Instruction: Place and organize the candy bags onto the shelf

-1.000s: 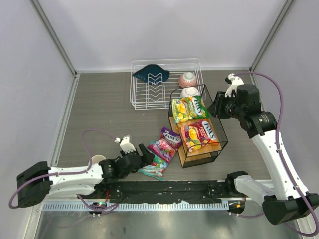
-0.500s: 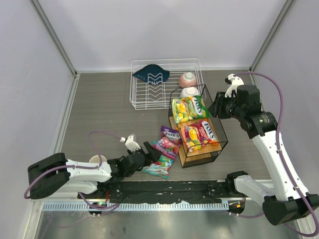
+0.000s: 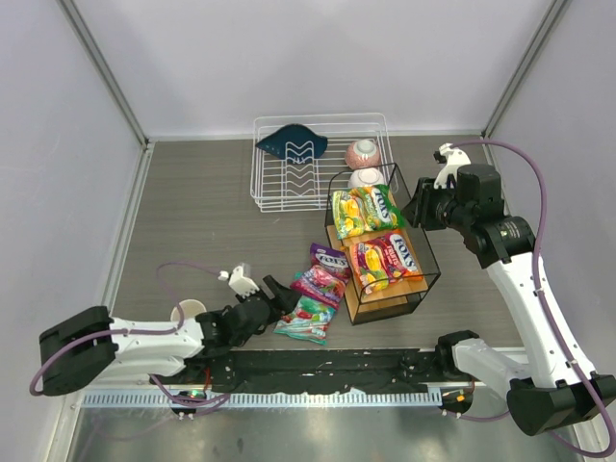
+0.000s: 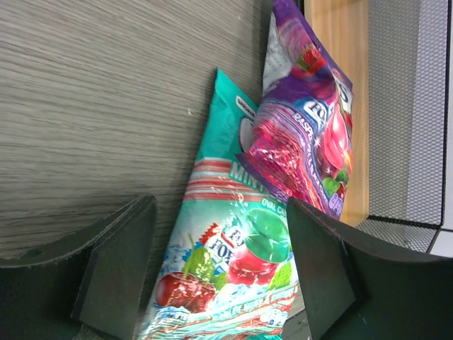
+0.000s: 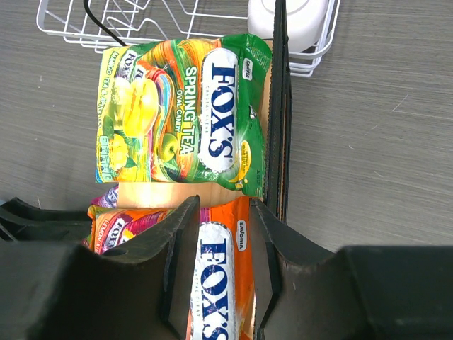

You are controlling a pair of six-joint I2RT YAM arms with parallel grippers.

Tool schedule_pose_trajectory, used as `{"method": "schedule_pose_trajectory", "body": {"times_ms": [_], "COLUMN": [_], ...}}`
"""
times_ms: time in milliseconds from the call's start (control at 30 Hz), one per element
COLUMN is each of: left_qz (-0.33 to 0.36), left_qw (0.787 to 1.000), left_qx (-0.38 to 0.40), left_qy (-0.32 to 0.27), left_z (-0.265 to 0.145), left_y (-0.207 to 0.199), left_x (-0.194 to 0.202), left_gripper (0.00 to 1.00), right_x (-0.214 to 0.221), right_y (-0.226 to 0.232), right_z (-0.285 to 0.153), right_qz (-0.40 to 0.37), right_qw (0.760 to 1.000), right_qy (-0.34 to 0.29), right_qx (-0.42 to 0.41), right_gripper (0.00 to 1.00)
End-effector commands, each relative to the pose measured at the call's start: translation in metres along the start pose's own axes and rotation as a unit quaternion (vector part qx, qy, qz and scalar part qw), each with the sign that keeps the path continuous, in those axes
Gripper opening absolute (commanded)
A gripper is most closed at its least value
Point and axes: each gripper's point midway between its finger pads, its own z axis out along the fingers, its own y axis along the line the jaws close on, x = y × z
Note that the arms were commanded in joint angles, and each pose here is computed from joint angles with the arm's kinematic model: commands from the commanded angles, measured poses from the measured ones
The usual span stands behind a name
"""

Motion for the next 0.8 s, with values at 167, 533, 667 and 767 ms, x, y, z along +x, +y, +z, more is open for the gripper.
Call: {"method": "schedule_pose_trajectory", "body": {"times_ms": [167, 533, 667, 767], "left_qz": [-0.003, -0.018, -0.023, -0.029], "left_qw": [0.998, 0.996, 0.997, 0.997], "left_qx": [0.004, 0.076, 0.068, 0.077], "left_qy": [-0.055, -0.034, -0.015, -0.008], "left_z": [-0.011, -0.021, -0.014, -0.011], "left_y": [0.008, -0.033, -0.030, -0.036], "left_x": [-0.032, -0.034, -0.023, -0.018], "left_gripper": [0.79, 0.87, 0.87, 0.87], "right_x": [-0.002, 0.000, 0.000, 0.000], "right_y": [0.003, 0.003, 0.003, 0.002], "right_z": [-0.001, 0.000, -0.001, -0.003], "right_qz": [-0.009, -0.007, -0.007, -0.008], "right_qw": [1.000, 1.000, 1.000, 1.000], "right_qy": [-0.008, -0.007, -0.008, -0.010], "right_qx": [-0.009, -0.008, -0.009, -0.006], "right_gripper": [0.40, 0.40, 0.40, 0.40]}}
